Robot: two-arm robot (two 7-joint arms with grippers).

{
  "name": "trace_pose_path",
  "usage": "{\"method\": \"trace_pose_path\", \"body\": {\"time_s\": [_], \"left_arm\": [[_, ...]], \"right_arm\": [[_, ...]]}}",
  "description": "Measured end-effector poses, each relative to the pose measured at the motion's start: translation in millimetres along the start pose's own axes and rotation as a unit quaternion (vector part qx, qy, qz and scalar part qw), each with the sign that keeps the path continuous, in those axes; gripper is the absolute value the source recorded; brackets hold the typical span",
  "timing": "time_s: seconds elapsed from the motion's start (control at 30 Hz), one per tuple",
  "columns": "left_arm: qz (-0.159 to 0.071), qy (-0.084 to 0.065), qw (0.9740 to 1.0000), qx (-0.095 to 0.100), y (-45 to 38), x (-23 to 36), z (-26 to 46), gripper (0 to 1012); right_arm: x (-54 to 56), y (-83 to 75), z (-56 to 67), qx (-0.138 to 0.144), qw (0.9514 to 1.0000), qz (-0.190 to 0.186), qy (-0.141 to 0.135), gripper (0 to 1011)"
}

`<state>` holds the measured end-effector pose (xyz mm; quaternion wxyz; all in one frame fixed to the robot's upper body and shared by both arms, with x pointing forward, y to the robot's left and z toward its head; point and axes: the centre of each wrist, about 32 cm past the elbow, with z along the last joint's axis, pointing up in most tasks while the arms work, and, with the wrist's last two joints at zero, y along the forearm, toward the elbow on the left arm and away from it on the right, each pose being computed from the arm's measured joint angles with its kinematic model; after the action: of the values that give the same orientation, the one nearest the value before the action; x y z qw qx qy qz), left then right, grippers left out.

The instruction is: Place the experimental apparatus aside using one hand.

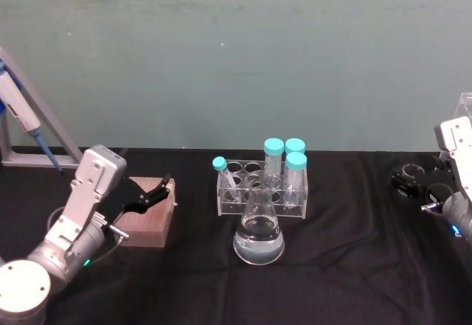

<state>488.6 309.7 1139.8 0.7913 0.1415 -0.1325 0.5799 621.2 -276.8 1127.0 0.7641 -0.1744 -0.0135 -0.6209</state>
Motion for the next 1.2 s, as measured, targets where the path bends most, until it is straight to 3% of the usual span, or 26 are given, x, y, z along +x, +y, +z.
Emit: {"method": "trace_pose_path", "body": {"time_s": [0.1,0.57,0.97,1.2], "left_arm": [[0.0,0.0,1.0,0.0,0.0,0.0,0.0,1000],[0.0,0.0,1.0,0.0,0.0,0.0,0.0,1000],[0.0,0.0,1.0,0.0,0.0,0.0,0.0,1000],[0.0,0.0,1.0,0.0,0.0,0.0,0.0,1000]], "right_arm": [[-0.1,0.0,0.0,0.0,1.0,0.0,0.0,1002],[0.0,0.0,0.0,0.0,1.0,0.0,0.0,1003],[-6.3,-17.4,12.8,0.054,0.9981,0.001,-0.029,1003],[-7.0,-31.4,18.8,0.095,0.9934,0.051,-0.039,1003]]}}
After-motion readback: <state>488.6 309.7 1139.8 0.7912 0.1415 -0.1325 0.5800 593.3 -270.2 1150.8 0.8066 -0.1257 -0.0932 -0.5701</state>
